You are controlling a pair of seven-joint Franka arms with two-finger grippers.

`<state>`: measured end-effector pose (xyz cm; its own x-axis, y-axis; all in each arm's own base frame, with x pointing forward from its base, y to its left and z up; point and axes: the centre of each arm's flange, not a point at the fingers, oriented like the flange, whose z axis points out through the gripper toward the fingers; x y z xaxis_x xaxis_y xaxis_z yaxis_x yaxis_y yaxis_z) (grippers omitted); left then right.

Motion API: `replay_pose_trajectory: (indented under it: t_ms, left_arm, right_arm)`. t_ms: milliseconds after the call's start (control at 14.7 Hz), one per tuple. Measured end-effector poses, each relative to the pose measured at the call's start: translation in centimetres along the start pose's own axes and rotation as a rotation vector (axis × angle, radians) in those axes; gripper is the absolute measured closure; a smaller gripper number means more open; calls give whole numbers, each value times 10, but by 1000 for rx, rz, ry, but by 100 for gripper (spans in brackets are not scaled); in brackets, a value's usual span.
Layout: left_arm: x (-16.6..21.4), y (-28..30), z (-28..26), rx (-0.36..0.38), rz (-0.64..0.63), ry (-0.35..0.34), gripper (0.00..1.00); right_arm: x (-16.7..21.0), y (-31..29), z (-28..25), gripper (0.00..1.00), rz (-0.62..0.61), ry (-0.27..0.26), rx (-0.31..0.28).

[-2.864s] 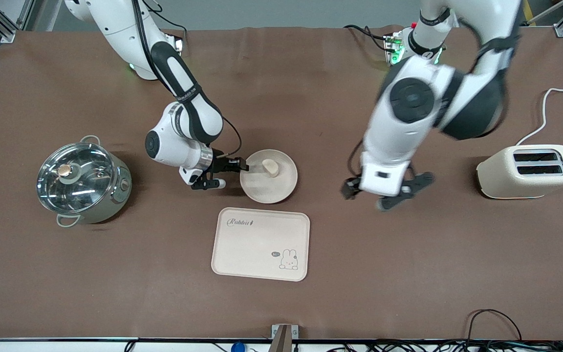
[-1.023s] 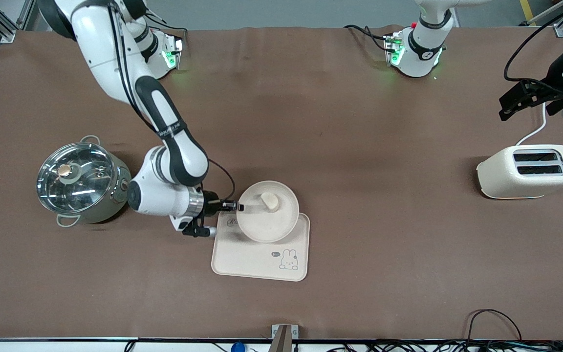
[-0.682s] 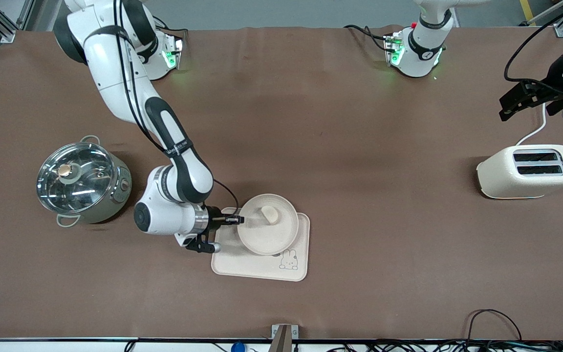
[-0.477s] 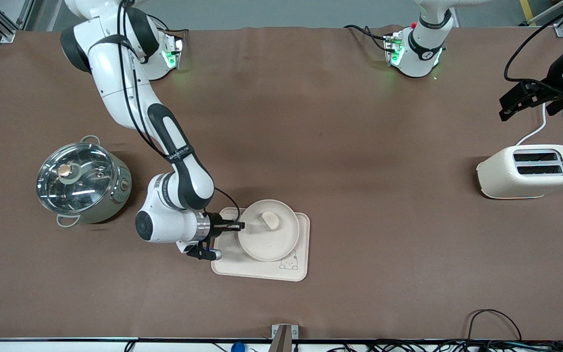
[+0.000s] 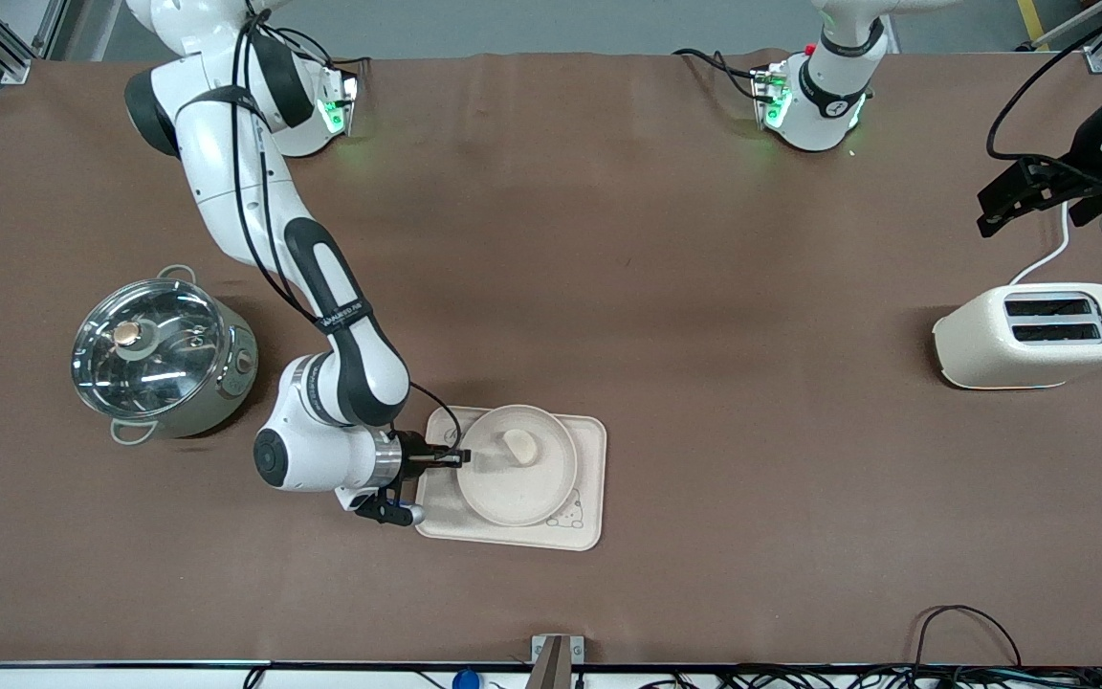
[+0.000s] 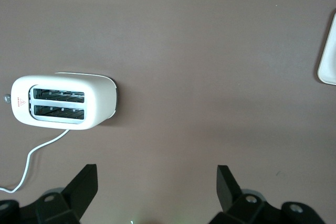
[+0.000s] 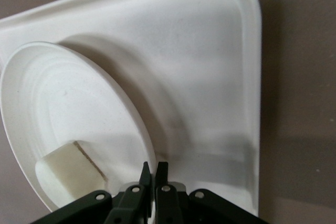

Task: Place bun in plate and plate on tray
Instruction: 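Lower the plate onto the tray and open the right gripper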

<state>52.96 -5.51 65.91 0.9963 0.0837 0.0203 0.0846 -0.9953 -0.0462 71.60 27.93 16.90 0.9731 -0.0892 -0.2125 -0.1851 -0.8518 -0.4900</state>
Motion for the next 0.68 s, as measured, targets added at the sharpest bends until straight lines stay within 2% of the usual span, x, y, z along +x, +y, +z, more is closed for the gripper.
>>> replay_pose_trajectory:
  t_ms: [545, 614, 682]
  left_arm:
    - [0, 0, 0, 0, -1, 0, 0]
    - [0, -1, 0, 0, -1, 0, 0]
    - [0, -1, 0, 0, -1, 0, 0]
  right_arm:
    - [5, 6, -7, 94, 10, 14, -6]
    - [5, 6, -7, 88, 11, 15, -6]
    - [5, 6, -8, 75, 11, 15, -6]
